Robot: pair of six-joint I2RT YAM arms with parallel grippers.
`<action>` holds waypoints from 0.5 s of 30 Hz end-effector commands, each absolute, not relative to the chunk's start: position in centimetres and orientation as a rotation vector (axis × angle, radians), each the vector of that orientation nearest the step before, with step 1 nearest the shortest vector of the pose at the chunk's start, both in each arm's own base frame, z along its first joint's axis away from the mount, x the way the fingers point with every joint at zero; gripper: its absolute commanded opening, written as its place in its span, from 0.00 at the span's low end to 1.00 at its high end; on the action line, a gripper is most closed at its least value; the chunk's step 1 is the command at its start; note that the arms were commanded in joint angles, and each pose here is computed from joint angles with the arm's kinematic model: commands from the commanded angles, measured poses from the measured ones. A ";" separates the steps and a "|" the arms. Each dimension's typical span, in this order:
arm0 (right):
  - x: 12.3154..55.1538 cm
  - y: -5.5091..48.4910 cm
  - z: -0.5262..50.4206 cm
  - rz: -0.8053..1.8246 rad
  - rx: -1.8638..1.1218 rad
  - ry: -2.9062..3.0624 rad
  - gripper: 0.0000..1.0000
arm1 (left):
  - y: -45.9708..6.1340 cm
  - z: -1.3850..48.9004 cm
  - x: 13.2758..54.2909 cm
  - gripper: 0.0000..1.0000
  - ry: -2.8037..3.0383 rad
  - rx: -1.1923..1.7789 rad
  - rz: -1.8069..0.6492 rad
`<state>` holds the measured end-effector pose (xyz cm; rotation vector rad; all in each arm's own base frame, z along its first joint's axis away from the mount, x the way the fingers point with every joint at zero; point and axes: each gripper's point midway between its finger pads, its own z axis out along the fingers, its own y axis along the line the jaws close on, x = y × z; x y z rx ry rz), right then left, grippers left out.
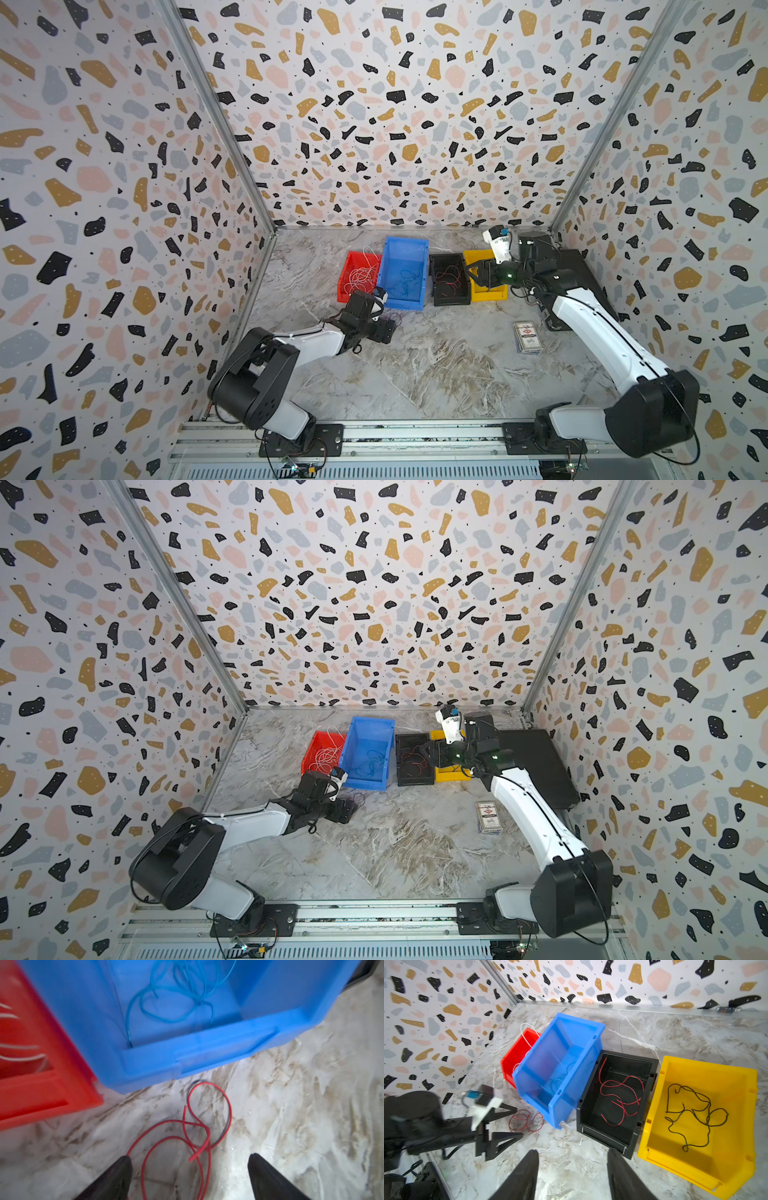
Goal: Untangle and sort cables by color
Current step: Pick up the cable at the center of the board.
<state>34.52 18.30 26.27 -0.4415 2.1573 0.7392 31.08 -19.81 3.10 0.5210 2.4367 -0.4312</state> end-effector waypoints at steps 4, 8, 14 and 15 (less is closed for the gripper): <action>31.4 18.3 26.8 0.762 -0.458 2.111 0.56 | -21.1 3.7 32.9 0.83 2.416 0.515 -0.385; 30.0 18.1 27.0 0.777 -0.457 2.083 0.56 | -21.0 2.7 32.9 0.70 2.430 0.532 -0.313; 28.4 17.3 27.9 0.753 -0.461 2.045 0.55 | -21.2 0.5 32.1 0.54 2.479 0.557 -0.277; 28.2 17.2 28.0 0.753 -0.462 2.037 0.55 | -21.1 0.3 32.0 0.50 2.479 0.552 -0.279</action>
